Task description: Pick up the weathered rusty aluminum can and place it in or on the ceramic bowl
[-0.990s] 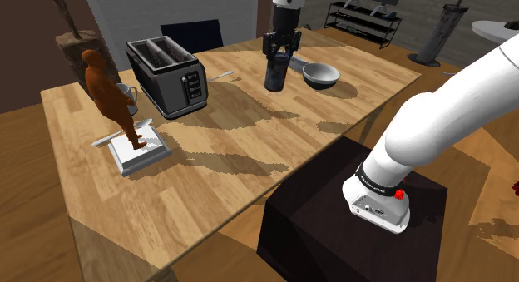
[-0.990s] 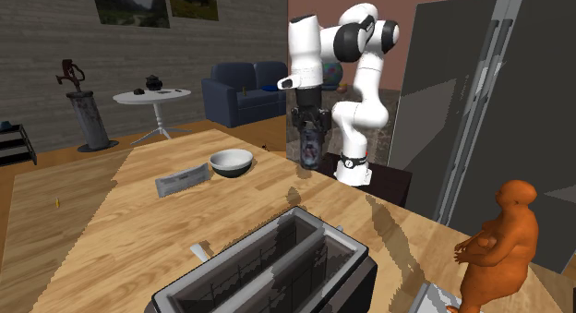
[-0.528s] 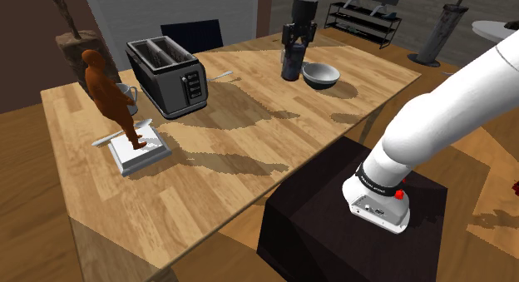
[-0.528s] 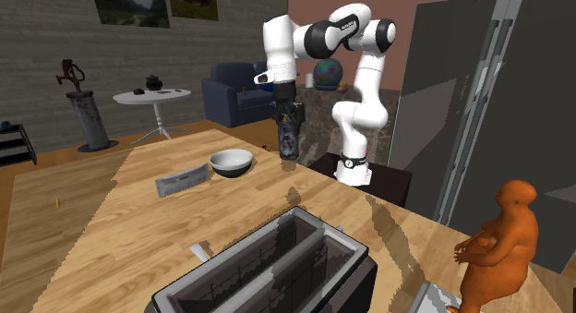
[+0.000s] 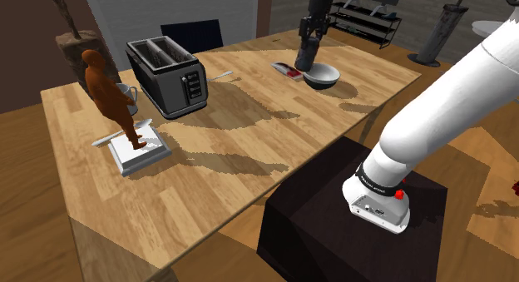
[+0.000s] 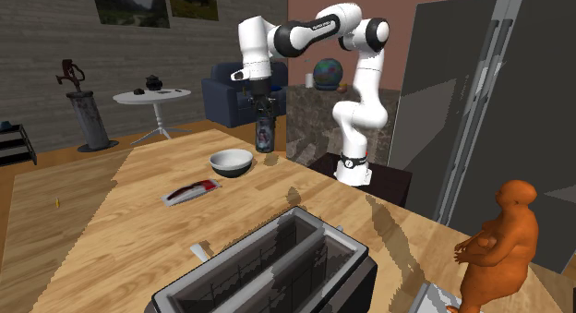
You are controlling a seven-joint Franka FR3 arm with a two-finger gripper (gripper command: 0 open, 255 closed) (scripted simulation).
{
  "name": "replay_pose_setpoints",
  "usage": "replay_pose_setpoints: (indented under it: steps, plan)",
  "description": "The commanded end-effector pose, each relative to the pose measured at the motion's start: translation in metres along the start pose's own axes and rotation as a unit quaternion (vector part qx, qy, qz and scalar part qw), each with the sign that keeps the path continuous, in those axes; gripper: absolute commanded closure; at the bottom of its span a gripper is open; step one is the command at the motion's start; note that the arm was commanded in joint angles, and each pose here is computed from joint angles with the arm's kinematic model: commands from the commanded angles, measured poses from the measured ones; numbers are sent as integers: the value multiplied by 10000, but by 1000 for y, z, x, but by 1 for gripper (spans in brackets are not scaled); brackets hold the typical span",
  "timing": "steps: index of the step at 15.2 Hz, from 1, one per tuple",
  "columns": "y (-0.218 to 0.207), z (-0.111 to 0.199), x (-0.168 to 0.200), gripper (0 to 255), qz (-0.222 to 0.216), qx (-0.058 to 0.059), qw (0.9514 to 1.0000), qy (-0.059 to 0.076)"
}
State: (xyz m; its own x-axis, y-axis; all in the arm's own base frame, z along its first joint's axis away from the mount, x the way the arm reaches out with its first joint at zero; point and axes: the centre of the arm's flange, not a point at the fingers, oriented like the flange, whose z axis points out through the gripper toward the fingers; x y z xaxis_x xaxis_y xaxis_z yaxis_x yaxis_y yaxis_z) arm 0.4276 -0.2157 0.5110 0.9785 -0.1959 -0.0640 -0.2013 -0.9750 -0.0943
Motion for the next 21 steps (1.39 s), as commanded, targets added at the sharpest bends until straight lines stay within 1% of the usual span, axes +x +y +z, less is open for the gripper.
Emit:
replay_pose_setpoints:
  steps: [1, 12, 13, 14, 15, 16, 17, 18, 19, 20, 21]
  plan:
    - [26, -7, 3, 255, -8, -3, 10000, 1]
    - [167, -32, 25, 255, -8, -3, 10000, 1]
    - [155, -31, 22, 255, 6, 0, 10000, 5]
    - [155, -31, 22, 0, 6, 0, 10000, 5]
    - [154, -19, 24, 0, -371, -182, 9991, -128]
    - [154, -6, 27, 0, -747, -363, 9962, -260]
    - [154, 6, 29, 0, -1122, -543, 9914, -392]
    - [154, 19, 30, 0, -1494, -723, 9847, -523]
    - [155, 31, 31, 0, -1864, -901, 9762, -653]
    - [156, 43, 32, 0, -2230, -1077, 9657, -782]
    - [157, 56, 33, 0, -2592, -1252, 9534, -909]
